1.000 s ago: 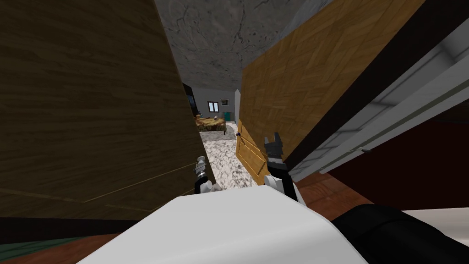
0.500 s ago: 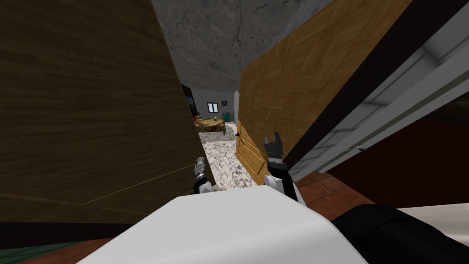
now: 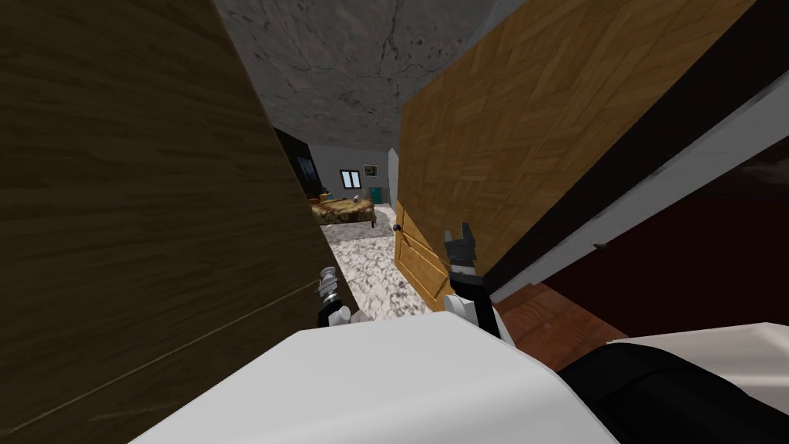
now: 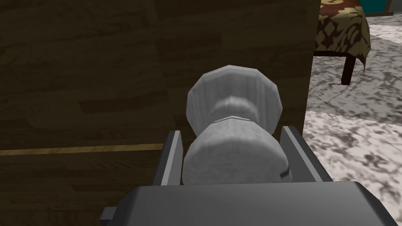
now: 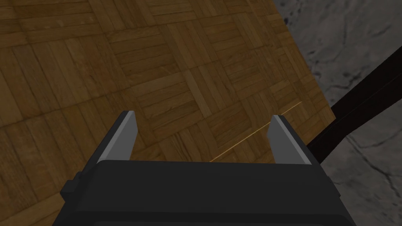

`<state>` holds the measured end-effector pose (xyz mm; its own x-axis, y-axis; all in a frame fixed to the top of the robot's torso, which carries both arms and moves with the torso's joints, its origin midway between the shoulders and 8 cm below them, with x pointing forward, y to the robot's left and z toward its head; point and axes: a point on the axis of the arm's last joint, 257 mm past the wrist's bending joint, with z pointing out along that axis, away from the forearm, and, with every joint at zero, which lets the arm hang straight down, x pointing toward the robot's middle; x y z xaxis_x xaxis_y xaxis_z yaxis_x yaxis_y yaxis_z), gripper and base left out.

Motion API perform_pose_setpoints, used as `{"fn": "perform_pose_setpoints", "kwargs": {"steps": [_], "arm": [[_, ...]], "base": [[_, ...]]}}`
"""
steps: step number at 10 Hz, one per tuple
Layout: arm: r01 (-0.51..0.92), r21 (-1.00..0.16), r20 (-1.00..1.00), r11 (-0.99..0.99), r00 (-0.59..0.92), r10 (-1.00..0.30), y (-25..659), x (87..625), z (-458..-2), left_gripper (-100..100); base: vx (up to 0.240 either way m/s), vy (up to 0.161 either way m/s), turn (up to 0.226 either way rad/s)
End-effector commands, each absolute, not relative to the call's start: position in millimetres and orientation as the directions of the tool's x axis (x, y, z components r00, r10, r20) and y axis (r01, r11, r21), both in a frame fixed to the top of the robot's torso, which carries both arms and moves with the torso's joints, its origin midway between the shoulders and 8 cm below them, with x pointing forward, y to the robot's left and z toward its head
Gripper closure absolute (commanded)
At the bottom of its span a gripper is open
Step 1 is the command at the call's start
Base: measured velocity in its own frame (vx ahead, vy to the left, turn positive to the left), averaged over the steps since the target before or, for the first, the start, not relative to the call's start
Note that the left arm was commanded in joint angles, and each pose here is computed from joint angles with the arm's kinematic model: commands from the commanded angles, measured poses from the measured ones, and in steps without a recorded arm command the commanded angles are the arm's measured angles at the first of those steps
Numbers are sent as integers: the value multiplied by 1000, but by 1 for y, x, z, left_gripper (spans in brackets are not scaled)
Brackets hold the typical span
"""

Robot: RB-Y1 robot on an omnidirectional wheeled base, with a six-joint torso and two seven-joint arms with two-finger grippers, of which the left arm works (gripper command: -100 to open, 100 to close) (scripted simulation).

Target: Push the door open

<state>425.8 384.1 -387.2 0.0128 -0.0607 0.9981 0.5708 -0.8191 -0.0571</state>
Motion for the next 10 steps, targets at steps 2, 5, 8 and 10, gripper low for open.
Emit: {"fn": "perform_pose_setpoints", "kwargs": {"steps": [2,5,8,10], "arm": [[622,-68,996,-780,3,-84,416,413,-379,100],[654,-68,996,-753,2,-89,433,403,-377,100],[676,-67,996,-734,1,-90,443,396,-376,100],[697,-66,996,-714,1,-91,453,388,-375,100]], "base": [[159,68,-81],[94,45,-58],[78,37,-35],[73,37,-70]]}}
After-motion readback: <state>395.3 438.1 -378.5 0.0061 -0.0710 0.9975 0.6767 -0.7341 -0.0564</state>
